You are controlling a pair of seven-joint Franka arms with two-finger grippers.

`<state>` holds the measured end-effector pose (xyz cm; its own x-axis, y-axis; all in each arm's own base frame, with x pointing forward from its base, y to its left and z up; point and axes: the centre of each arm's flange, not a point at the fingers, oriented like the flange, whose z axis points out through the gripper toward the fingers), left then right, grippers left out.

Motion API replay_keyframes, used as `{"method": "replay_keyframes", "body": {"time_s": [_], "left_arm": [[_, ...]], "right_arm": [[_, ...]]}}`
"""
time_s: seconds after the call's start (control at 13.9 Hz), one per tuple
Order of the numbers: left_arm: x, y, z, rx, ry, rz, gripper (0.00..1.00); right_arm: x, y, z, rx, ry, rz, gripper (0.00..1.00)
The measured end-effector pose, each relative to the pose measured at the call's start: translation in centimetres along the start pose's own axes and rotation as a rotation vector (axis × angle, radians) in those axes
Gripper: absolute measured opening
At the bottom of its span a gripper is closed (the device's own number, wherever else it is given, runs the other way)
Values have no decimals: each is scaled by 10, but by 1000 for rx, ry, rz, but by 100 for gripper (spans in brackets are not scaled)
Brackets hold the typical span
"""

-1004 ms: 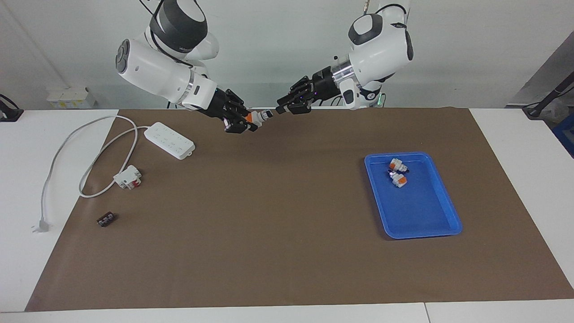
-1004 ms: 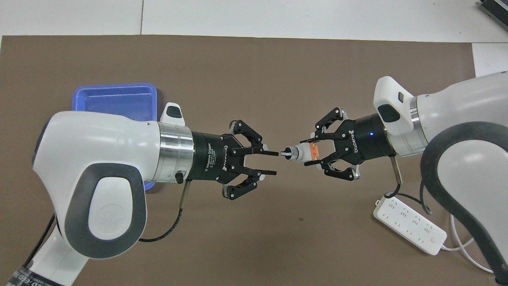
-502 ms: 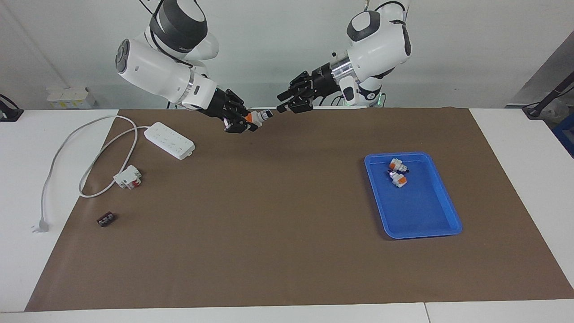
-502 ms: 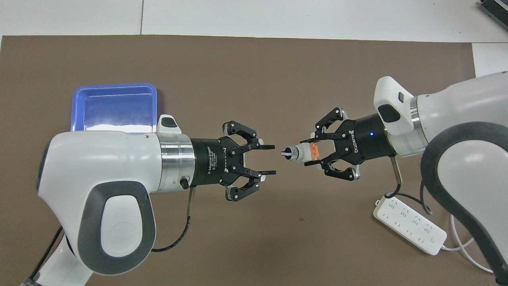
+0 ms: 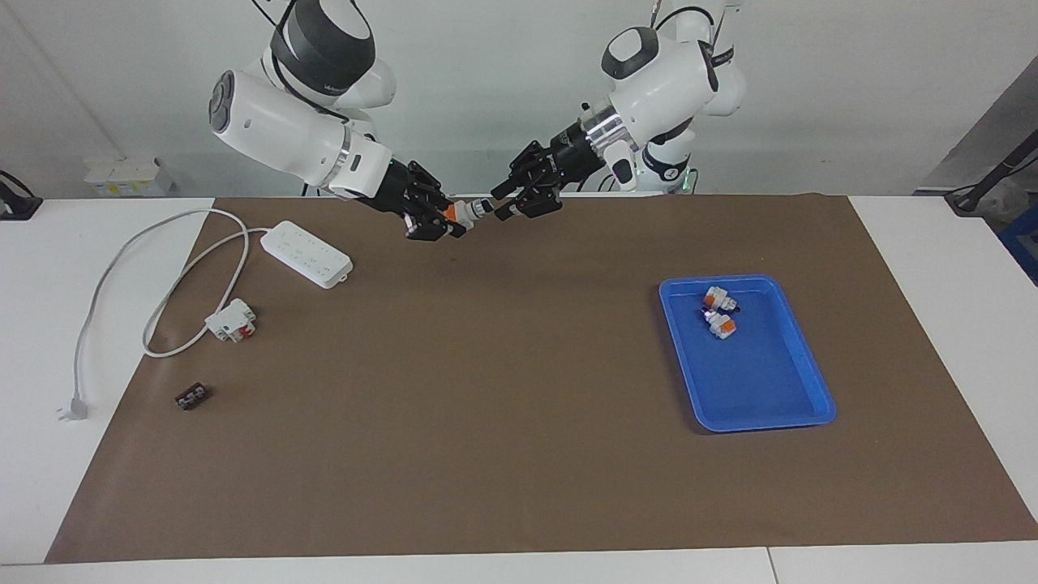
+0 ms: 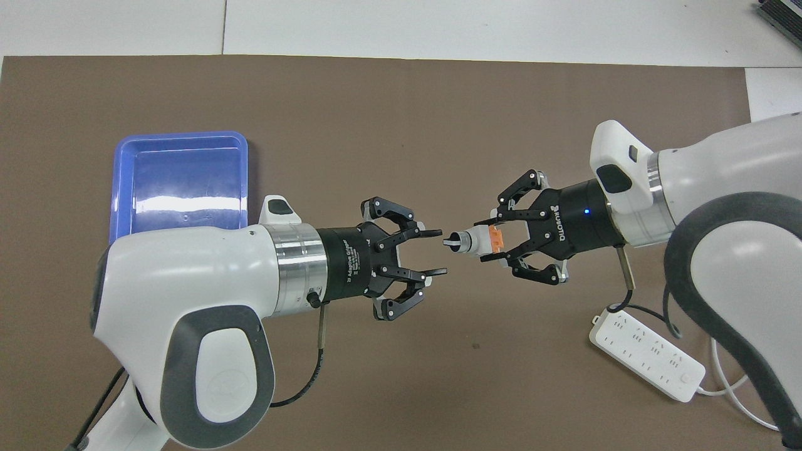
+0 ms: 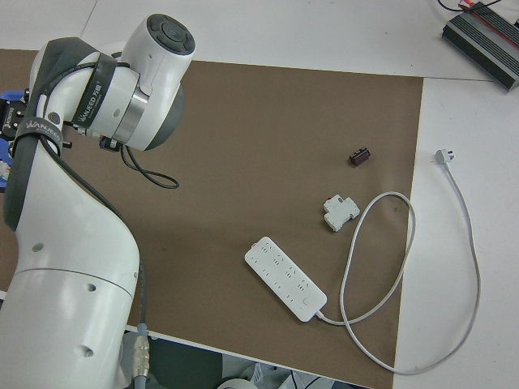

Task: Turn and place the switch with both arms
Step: 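Align the open left gripper around the switch end held by the right gripper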

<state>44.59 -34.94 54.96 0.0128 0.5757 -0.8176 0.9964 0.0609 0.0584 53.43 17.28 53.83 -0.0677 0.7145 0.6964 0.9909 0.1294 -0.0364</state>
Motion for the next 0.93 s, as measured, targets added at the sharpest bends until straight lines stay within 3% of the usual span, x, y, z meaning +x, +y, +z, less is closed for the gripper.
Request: {"method": "replay_keyframes", "body": {"time_s": [0.93], "left_arm": [[-17,-12,5,-44,-13,-8,45]], "right_arm": [[-1,0,0,0,0,2,42]]}}
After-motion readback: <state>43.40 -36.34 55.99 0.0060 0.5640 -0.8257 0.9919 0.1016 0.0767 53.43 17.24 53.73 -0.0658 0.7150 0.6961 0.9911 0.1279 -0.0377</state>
